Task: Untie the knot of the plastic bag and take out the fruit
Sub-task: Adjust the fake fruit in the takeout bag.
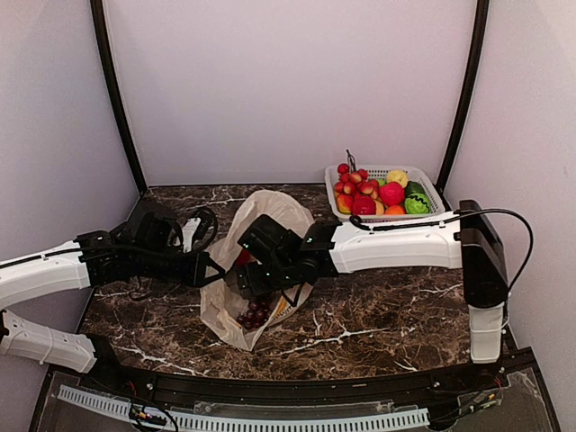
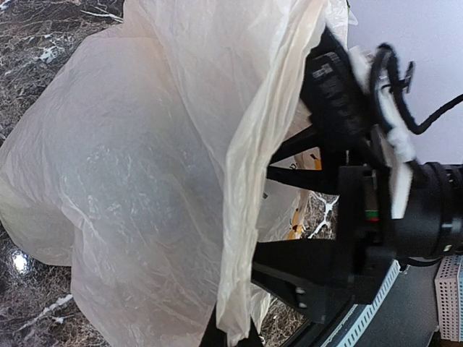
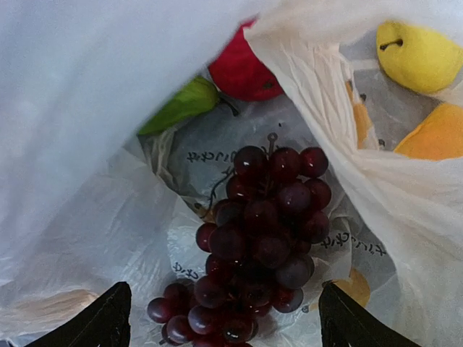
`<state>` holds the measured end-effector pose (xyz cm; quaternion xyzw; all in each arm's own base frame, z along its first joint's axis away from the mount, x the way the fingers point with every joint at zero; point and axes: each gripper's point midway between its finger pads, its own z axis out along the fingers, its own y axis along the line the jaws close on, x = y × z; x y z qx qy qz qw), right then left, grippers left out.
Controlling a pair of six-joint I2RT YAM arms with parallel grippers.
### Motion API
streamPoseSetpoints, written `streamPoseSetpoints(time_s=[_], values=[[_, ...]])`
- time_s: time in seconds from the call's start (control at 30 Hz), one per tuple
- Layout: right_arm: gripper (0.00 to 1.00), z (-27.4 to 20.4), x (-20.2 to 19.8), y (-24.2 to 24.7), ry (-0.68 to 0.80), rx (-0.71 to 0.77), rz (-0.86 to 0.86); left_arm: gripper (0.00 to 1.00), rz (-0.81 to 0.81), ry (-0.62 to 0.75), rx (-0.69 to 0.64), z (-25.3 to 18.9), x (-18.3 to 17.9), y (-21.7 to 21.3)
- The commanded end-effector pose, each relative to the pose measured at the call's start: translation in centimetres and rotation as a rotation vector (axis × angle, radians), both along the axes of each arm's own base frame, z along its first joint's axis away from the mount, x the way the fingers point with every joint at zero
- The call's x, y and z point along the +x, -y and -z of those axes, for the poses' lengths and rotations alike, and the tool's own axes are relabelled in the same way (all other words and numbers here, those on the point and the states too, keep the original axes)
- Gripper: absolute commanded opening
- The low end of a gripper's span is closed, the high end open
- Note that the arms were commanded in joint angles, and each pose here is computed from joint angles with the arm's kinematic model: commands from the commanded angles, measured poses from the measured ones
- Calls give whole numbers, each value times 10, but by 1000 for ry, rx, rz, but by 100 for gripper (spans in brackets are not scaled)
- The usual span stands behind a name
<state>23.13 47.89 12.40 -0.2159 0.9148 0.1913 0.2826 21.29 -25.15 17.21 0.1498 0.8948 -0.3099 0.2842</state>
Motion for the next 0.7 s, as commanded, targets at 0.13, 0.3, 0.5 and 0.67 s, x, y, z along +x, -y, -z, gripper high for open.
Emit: streamPoseSetpoints(time_s=[0.13,0.3,0.5,0.67], values=[[87,50,8,4,-60,-128,69,1,7,5,-1,3,-4,-2],[86,65,17,0,-62,-152,68,1,9,4,-1,4,-4,-2],[77,80,25,2,-78,-179,80,1,7,6,-1,4,-5,-2],[62,79,27,1,-79,-172,79,1,3,12,1,3,-4,-4]])
